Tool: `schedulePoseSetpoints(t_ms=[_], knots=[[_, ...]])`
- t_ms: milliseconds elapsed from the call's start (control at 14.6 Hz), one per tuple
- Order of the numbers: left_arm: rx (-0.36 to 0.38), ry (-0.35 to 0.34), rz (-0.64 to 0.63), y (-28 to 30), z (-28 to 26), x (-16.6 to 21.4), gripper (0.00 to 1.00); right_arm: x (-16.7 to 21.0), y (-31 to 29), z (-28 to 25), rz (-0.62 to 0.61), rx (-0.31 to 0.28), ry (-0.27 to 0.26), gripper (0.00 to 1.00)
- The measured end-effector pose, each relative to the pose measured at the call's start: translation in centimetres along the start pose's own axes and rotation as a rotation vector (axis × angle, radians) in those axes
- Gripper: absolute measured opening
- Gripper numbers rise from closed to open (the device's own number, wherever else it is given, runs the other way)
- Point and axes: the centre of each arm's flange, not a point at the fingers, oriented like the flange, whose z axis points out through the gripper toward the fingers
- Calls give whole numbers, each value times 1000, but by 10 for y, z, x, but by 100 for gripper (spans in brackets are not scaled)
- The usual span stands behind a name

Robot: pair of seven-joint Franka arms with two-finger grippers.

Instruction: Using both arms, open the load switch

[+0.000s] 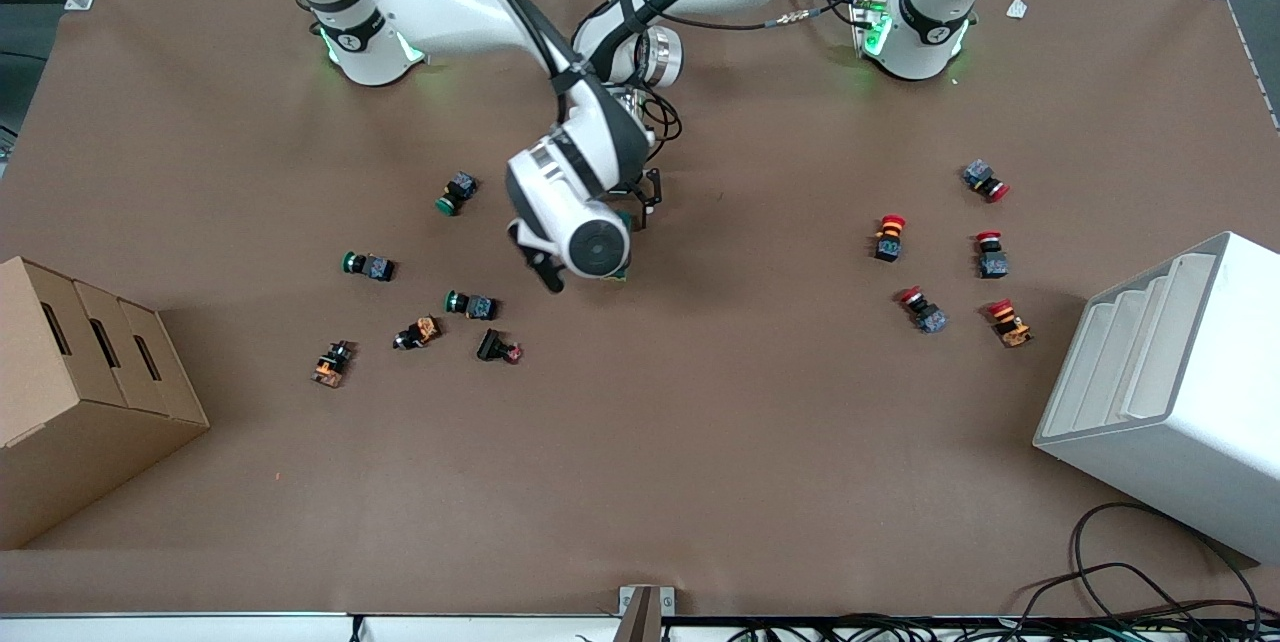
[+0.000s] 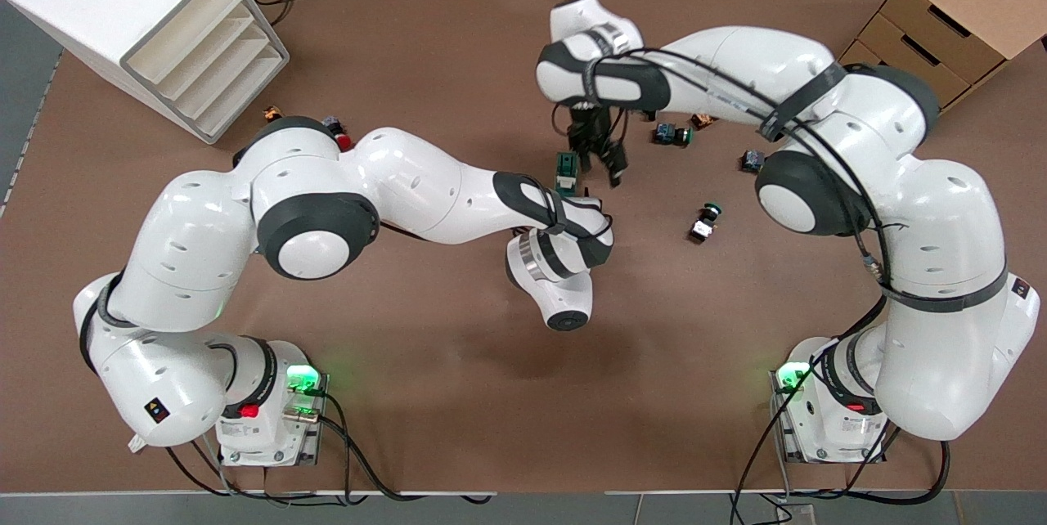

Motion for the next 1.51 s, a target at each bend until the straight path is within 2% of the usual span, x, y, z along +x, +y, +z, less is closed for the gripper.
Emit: schedulePoseSetpoints(t_ms=[68,205,342,411,548,685,890,1096,1233,1507], knots=[[0,0,0,0,0,0,99,35,15,-30,-85,40,8,100],[1,0,0,0,0,0,99,116,65,-90,-231,124,-11,100],[1,0,0,0,0,0,99,201,126,-128,-371,205,-24,100],[1,0,1,-1,1,0,99,238,154,-136,-440,229,-12,100],[2,1,2,-1,1,0,99,289,193,-142,-560,235,32,100],[4,1,3,-2,2,-1,99,319,220,-146,-667,241,76,100],[10,4,0,-3,5,1,99,363,265,-158,-819,284,154,100],[17,7,-8,-4,10,6,99,404,328,-168,-828,329,192,100],[16,9,-13,-2,10,9,99,414,356,-180,-804,347,203,100],[63,-24,-10,3,3,22,100,399,373,-213,-817,349,204,100]])
